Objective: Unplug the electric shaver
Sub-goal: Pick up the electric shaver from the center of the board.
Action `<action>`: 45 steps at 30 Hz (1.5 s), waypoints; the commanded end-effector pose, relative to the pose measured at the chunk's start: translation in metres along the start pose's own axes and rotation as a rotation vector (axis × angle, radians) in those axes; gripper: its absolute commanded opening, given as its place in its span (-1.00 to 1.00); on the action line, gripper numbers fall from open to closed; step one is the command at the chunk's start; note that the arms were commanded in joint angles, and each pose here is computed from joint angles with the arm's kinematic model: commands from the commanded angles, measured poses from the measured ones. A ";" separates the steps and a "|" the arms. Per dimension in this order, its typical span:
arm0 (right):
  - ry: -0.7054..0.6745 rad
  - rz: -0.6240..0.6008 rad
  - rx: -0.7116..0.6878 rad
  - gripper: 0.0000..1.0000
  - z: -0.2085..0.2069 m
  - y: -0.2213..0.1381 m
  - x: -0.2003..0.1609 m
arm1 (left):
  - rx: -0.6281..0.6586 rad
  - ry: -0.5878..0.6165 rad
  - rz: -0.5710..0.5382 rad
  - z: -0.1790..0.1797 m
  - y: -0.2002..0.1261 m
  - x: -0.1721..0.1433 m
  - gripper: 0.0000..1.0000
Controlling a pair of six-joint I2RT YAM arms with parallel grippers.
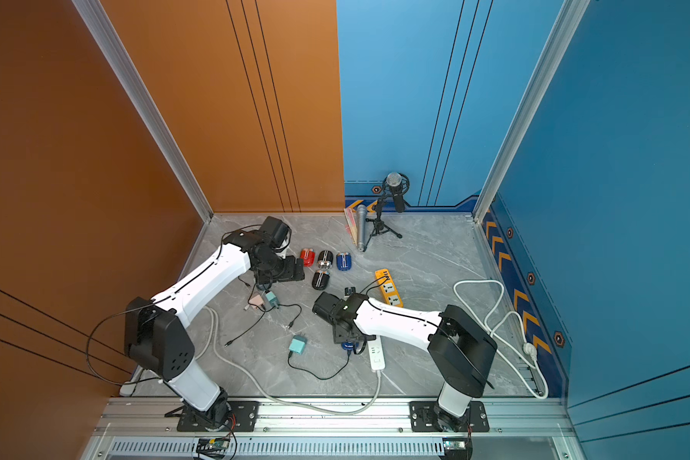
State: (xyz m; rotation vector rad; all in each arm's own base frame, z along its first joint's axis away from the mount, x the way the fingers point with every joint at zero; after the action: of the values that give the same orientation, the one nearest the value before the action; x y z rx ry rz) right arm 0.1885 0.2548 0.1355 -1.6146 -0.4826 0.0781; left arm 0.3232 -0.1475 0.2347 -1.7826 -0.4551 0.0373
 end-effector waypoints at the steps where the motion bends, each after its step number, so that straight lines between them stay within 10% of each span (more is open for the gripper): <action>1: -0.037 0.023 0.041 0.51 0.008 0.005 0.006 | 0.014 -0.013 -0.025 -0.002 -0.004 0.002 0.87; 32: -0.116 0.115 0.143 0.24 0.033 0.031 0.018 | 0.039 -0.035 -0.036 0.007 -0.007 -0.009 0.87; 45: -0.110 0.135 0.063 0.51 0.021 0.027 0.000 | 0.044 -0.033 -0.031 0.001 -0.004 -0.013 0.87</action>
State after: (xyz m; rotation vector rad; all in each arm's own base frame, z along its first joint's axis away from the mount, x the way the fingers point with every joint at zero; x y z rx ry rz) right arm 0.1918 0.2809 0.1009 -1.5469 -0.4436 0.2869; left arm 0.3130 -0.1495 0.2314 -1.7503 -0.4852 0.0634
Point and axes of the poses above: each gripper's point midway between its finger pads, its own y axis out along the fingers, its own z axis along the line the jaws close on, x = y × z, the point moved 8 cm from there along -y, back along the fingers, and after that the axes turned 15 degrees about -y, right-handed, at the moved point
